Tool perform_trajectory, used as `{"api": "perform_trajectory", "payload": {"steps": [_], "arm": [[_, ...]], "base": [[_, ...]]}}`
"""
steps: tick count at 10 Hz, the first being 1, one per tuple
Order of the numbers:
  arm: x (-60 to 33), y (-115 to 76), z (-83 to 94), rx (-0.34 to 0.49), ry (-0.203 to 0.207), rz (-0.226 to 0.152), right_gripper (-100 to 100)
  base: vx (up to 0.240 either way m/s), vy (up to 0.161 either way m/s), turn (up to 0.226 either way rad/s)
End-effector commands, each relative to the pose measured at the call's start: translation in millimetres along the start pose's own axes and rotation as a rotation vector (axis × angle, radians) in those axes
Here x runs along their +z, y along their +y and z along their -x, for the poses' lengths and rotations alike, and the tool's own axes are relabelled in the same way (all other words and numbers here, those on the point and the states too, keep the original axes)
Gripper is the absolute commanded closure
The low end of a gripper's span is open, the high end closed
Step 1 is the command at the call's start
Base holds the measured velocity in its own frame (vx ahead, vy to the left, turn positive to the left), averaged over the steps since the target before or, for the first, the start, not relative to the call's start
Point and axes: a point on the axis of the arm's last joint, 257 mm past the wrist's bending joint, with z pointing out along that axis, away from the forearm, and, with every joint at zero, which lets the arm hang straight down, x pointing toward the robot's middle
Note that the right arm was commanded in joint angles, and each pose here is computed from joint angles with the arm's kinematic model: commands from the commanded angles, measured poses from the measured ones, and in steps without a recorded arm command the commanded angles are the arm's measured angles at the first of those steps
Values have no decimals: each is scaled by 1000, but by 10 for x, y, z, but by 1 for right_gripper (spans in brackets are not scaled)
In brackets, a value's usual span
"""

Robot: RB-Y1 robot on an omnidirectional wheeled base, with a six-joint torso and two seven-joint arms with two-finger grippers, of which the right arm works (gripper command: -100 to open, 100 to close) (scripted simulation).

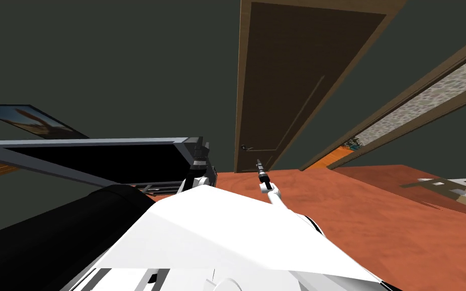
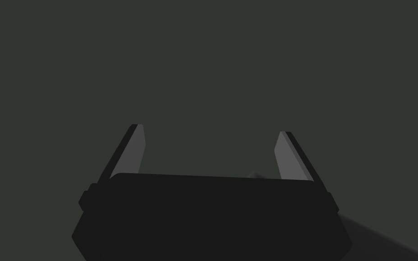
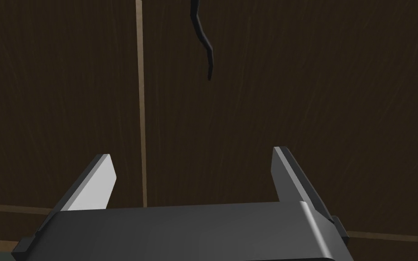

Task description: Pull the door open

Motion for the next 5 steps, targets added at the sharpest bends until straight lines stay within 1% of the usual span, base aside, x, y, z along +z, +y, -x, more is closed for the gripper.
{"api": "perform_trajectory", "payload": {"steps": [1, 3, 5], "arm": [[3, 9, -27, 8, 0, 3, -100], [9, 19, -71, 18, 0, 6, -100], [16, 28, -118, 29, 1, 8, -100]], "base": [[198, 36, 44], [233, 23, 54], [201, 81, 58]]}}
